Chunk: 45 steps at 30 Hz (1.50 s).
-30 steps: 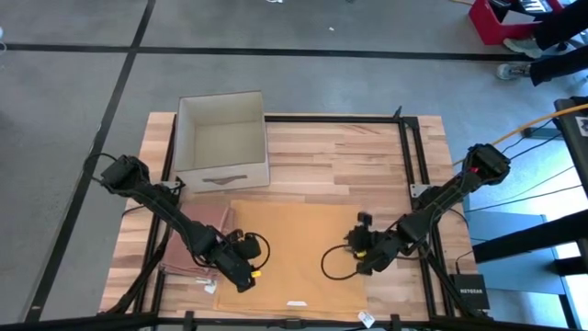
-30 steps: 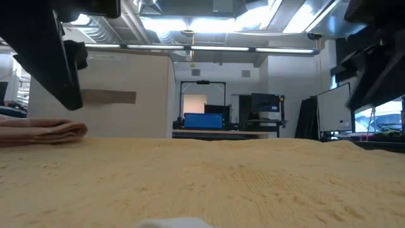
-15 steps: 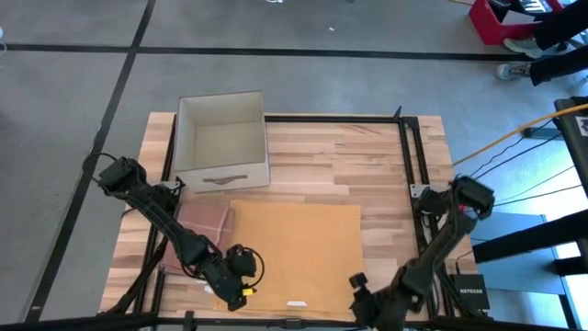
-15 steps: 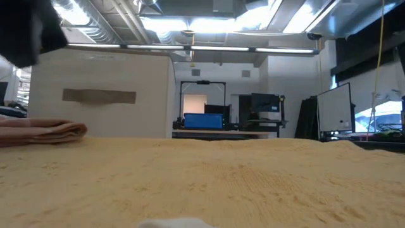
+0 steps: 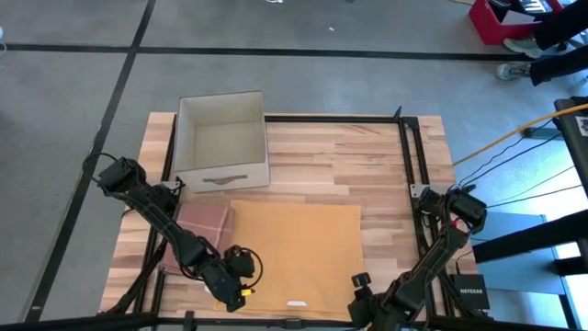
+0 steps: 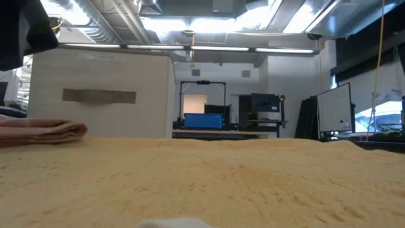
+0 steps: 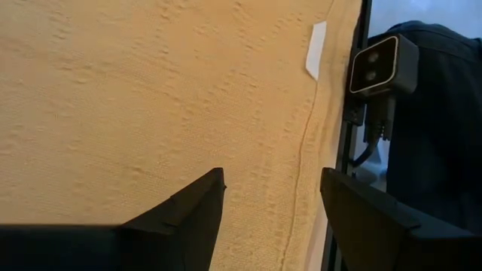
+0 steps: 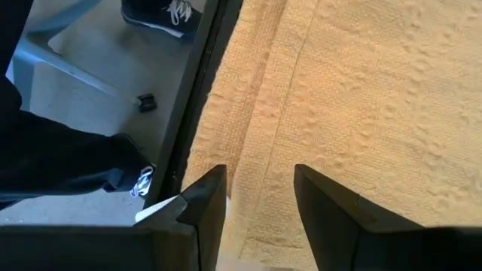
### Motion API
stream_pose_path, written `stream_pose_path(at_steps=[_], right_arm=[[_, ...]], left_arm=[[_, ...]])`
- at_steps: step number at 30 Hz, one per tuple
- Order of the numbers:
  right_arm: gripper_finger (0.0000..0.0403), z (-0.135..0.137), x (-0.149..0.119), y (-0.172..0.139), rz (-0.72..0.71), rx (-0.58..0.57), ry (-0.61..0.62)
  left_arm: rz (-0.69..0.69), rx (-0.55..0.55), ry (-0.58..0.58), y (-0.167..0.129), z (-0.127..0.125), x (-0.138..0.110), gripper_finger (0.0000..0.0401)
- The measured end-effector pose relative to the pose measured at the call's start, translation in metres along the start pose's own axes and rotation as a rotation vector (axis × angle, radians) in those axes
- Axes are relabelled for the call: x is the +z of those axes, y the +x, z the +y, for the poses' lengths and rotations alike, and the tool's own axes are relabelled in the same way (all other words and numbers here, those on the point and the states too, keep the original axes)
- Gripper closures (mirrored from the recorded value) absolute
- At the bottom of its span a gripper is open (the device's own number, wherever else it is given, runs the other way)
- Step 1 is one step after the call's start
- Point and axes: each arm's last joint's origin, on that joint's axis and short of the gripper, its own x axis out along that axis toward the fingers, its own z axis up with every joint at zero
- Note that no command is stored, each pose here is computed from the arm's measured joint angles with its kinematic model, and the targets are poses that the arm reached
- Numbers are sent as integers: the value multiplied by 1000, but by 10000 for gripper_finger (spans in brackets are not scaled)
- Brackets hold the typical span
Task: Fold towel
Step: Fold the yellow towel
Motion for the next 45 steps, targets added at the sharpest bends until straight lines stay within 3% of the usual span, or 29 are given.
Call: stream_pose_path(at_steps=[10, 14, 23, 27, 32, 35, 39, 45], right_arm=[[248, 2, -3, 15, 9, -7, 0], [278, 2, -3, 15, 11, -13, -1], [389, -1, -6, 14, 38, -41, -10], [386, -1, -6, 14, 38, -42, 9], [389, -1, -6, 14, 40, -46, 24], [397, -1, -6, 14, 39, -46, 44], [388, -1, -6, 14, 39, -47, 68], [393, -2, -6, 14, 20, -68, 69]], left_arm=[[-5, 4, 20, 0, 1, 1, 187], [-6, 5, 20, 0, 1, 1, 187], [-7, 4, 44, 0, 1, 1, 187], [4, -6, 37, -1, -2, 3, 187], [-20, -110, 88, -15, -28, 14, 187], [16, -127, 84, -25, -41, 2, 187], [116, -87, -4, -33, -49, -32, 187], [235, 10, -74, -14, -55, -88, 187]])
